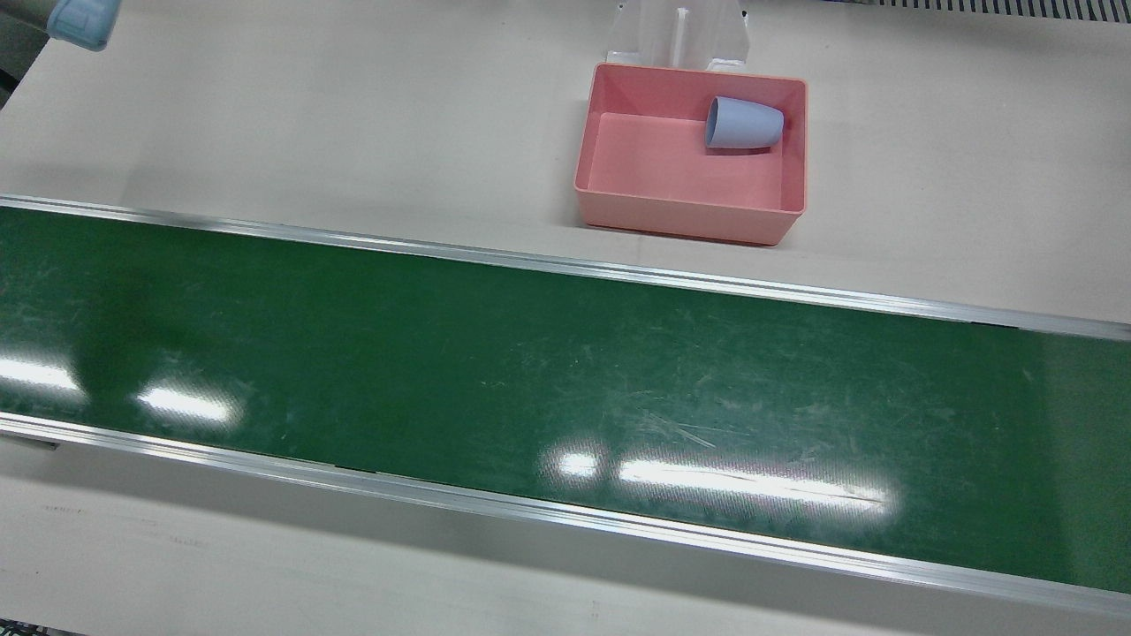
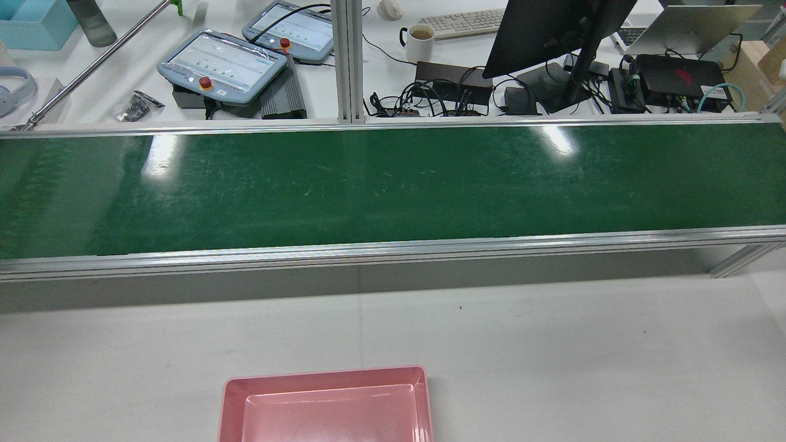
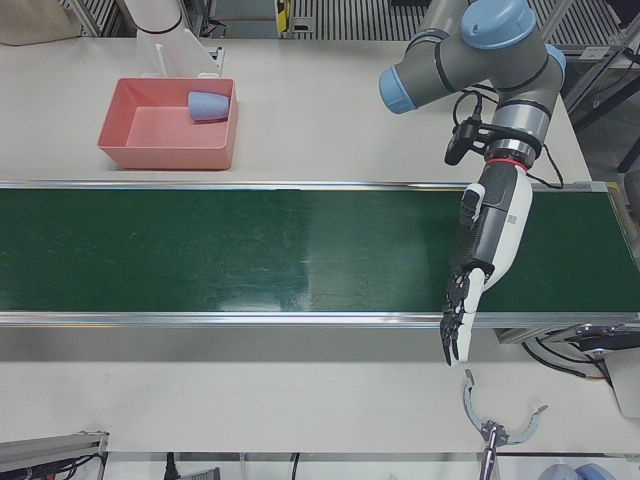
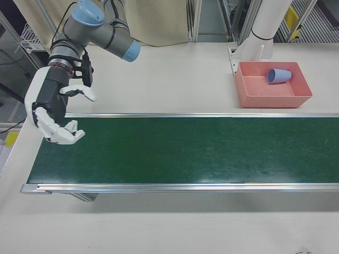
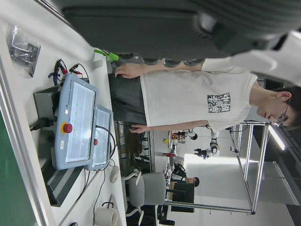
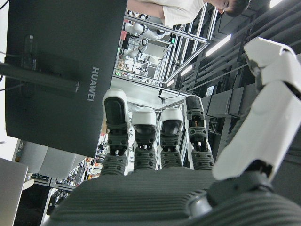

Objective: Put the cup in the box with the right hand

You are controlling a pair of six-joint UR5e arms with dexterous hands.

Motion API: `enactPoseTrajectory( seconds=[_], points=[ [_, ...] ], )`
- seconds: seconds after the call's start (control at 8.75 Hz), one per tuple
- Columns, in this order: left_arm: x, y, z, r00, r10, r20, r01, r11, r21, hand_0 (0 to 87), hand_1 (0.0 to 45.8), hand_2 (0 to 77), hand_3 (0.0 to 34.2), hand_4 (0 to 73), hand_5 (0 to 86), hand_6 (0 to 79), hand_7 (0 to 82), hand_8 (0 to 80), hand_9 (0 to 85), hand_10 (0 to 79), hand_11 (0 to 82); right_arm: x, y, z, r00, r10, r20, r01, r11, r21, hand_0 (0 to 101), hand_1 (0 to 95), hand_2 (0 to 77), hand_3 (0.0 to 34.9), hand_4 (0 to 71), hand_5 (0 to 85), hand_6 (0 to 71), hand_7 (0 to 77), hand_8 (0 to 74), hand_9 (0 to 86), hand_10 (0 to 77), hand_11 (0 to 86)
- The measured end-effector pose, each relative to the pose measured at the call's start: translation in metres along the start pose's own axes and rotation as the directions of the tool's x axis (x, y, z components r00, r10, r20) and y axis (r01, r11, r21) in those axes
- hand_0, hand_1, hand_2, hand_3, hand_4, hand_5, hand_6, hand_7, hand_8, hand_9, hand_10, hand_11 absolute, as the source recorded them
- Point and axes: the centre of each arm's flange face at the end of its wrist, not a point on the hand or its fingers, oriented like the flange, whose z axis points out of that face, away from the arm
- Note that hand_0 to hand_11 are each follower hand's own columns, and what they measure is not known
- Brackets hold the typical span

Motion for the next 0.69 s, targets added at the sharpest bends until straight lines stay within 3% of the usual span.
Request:
enactPoseTrajectory(
  seconds=[0.11, 0.34, 0.57, 0.69],
  points=[
    [0.000, 0.000, 0.000, 1.000, 0.000, 0.000, 0.000, 1.000, 0.000, 0.0, 0.5, 0.5, 0.0, 0.0, 0.0, 0.0, 0.0, 0.0, 0.0, 0.0, 0.0, 0.000, -0.025, -0.010, 1.000, 0.002, 0.000, -0.002, 1.000, 0.024, 41, 12.0, 33.3, 0.0, 10.9, 10.4, 38.2, 69.8, 52.9, 69.8, 39.3, 55.6],
    [0.000, 0.000, 0.000, 1.000, 0.000, 0.000, 0.000, 1.000, 0.000, 0.0, 0.5, 0.5, 0.0, 0.0, 0.0, 0.0, 0.0, 0.0, 0.0, 0.0, 0.0, -0.003, -0.050, -0.020, 1.000, 0.004, 0.008, -0.005, 0.999, 0.038, 38, 12.0, 40.4, 0.0, 13.6, 10.9, 38.2, 70.4, 55.1, 69.8, 41.5, 58.4],
    [0.000, 0.000, 0.000, 1.000, 0.000, 0.000, 0.000, 1.000, 0.000, 0.0, 0.5, 0.5, 0.0, 0.0, 0.0, 0.0, 0.0, 0.0, 0.0, 0.0, 0.0, -0.017, -0.052, -0.021, 0.999, 0.000, 0.035, -0.001, 0.999, 0.034, 35, 8.2, 39.3, 0.0, 12.0, 10.9, 39.3, 70.4, 56.7, 69.8, 42.5, 60.0],
    [0.000, 0.001, 0.000, 1.000, 0.000, 0.000, 0.000, 1.000, 0.000, 0.0, 0.5, 0.5, 0.0, 0.0, 0.0, 0.0, 0.0, 0.0, 0.0, 0.0, 0.0, -0.025, -0.051, -0.021, 0.999, -0.004, 0.047, 0.003, 0.999, 0.032, 37, 12.0, 37.1, 0.0, 13.6, 10.9, 38.7, 70.4, 56.7, 69.8, 39.3, 57.3]
  ],
)
